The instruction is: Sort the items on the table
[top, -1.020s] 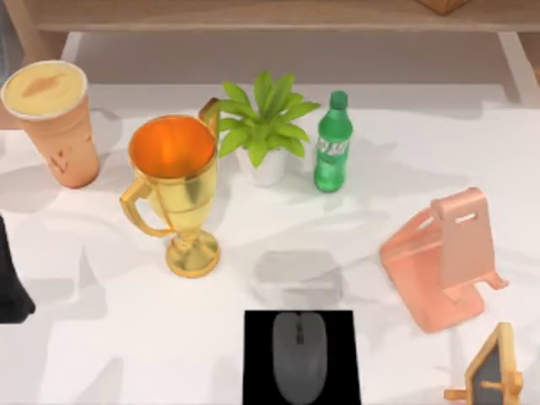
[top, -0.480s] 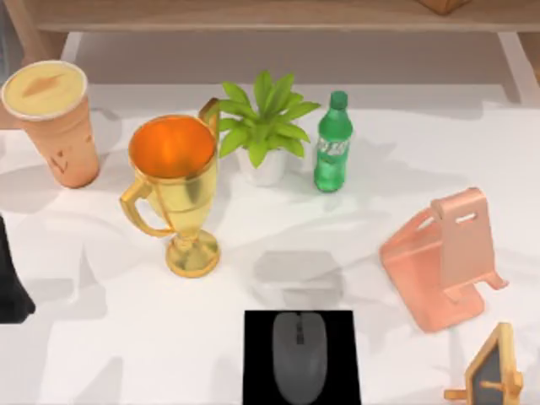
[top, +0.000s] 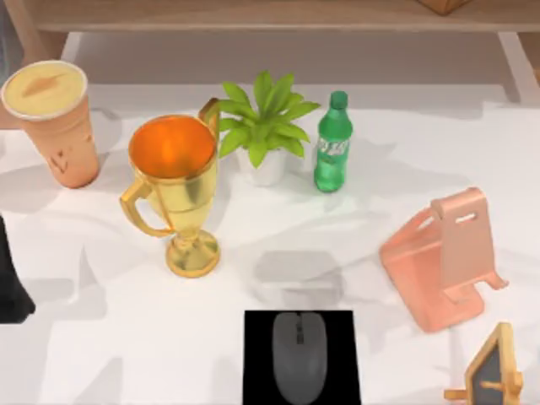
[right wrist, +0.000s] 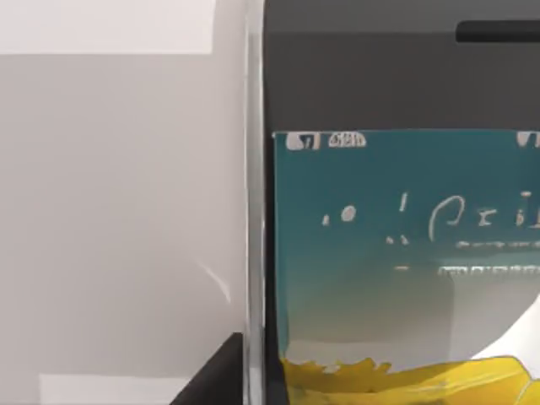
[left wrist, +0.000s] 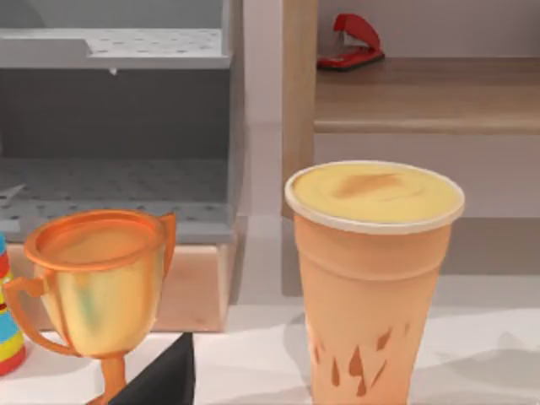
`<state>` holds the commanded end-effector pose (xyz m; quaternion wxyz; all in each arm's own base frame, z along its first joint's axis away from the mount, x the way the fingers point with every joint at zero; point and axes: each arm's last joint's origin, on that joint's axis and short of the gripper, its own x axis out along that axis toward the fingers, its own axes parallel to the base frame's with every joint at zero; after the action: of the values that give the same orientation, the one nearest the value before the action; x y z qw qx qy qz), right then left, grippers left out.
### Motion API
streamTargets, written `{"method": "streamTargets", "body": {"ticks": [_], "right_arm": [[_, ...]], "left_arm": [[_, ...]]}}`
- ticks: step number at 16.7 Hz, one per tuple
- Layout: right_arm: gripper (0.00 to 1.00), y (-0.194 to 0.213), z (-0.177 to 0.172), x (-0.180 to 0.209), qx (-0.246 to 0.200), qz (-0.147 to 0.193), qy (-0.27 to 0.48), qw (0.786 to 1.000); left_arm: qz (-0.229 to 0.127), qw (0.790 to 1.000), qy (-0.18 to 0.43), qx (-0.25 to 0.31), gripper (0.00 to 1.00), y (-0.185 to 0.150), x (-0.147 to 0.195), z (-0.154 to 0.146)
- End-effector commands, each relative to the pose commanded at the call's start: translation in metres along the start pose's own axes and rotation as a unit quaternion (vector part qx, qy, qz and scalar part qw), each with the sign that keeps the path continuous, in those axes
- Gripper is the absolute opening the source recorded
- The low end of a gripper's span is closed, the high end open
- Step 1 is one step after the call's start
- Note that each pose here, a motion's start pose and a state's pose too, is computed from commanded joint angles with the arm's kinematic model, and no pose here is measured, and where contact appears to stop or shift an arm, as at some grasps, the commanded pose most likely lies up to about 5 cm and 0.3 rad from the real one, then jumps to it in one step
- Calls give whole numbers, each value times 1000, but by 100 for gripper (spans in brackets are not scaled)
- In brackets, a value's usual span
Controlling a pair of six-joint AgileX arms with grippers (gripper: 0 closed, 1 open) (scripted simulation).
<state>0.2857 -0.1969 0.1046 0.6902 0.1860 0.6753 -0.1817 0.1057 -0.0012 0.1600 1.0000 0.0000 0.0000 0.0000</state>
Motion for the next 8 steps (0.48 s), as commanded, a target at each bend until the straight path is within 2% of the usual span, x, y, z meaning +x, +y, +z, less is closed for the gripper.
{"method": "streamTargets", "body": {"ticks": [5,8], "right_arm": [[0,0,0,0,0,0,0,1000],[0,-1,1,-14,0,-6,-11,1000]], "left_arm": [[0,1000,0,0,100,0,0,0],[0,1000,0,0,100,0,0,0]]}}
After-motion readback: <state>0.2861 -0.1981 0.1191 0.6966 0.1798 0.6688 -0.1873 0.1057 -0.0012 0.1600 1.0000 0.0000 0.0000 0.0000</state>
